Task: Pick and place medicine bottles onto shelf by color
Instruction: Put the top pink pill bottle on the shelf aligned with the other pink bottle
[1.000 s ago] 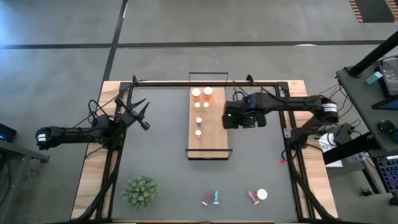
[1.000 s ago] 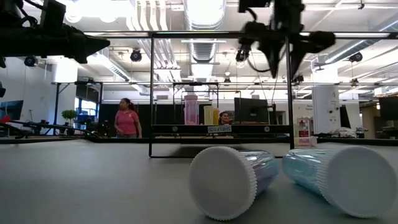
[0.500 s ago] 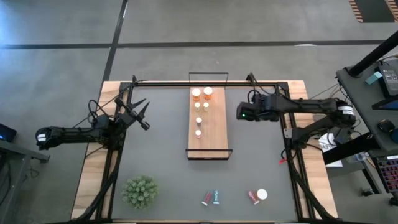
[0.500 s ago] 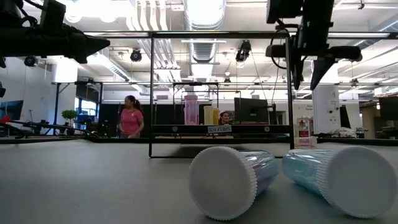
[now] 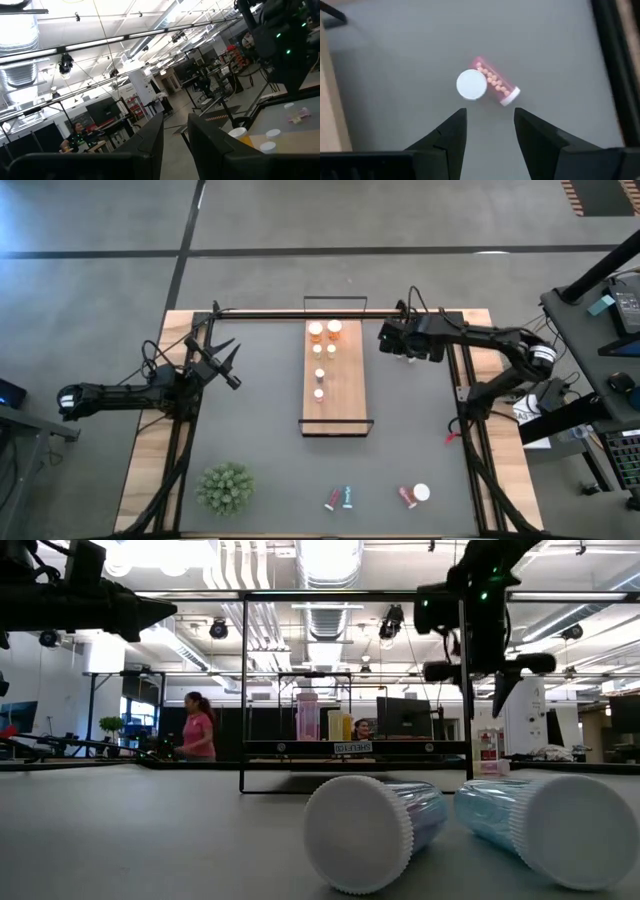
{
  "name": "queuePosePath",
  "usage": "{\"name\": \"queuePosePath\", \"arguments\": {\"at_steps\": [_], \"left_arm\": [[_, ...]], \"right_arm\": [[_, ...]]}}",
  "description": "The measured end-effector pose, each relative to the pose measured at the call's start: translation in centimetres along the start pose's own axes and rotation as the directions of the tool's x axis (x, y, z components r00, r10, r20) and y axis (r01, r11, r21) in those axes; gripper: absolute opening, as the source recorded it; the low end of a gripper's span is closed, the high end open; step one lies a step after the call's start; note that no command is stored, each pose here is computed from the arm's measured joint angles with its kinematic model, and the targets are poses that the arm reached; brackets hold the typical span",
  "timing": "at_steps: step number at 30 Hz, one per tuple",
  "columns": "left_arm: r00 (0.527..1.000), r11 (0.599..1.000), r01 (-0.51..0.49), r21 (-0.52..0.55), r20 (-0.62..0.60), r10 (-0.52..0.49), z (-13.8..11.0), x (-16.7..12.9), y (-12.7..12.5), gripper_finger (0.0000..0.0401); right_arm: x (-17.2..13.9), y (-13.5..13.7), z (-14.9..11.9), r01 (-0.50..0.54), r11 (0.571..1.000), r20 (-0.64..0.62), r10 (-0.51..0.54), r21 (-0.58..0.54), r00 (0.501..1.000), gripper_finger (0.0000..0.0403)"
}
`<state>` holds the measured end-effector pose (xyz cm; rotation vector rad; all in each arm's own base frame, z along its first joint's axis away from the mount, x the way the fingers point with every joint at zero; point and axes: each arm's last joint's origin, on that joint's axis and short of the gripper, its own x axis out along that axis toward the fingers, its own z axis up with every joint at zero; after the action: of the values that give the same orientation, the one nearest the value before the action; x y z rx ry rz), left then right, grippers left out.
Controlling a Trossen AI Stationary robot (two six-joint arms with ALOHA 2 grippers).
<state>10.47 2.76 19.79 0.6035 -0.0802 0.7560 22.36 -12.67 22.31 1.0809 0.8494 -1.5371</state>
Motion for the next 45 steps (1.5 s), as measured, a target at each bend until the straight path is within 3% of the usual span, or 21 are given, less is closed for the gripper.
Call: {"name": "queuePosePath", "arguments": {"at_steps": [5,13,25,33,45], "left_arm": [[1.000,1.000,0.000,0.000,0.000,0.000,0.0,0.0,0.0,0.0072],[1.000,1.000,0.000,0.000,0.000,0.000,0.0,0.0,0.0,0.0072],[1.000,1.000,-0.001,0.000,0.000,0.001,0.0,0.0,0.0,0.0072],[1.000,1.000,0.000,0.000,0.000,0.000,0.0,0.0,0.0,0.0072],[1.000,1.000,0.000,0.000,0.000,0.000,0.0,0.0,0.0,0.0072]], "right_arm": [[1.7,0.2,0.8,0.023,1.000,-0.147,-0.024,-0.003,0.989,0.0157],[1.4,-0.1,-1.2,0.046,0.998,-0.281,-0.052,-0.030,0.958,0.0152],[-0.3,-0.9,-8.2,0.078,0.996,-0.280,-0.064,0.041,0.958,0.0152],[-0.9,-0.8,-9.5,0.078,0.992,-0.276,-0.049,0.095,0.960,0.0143],[-1.7,-0.8,-11.7,0.015,1.000,-0.285,-0.012,0.009,0.959,0.0136]]}}
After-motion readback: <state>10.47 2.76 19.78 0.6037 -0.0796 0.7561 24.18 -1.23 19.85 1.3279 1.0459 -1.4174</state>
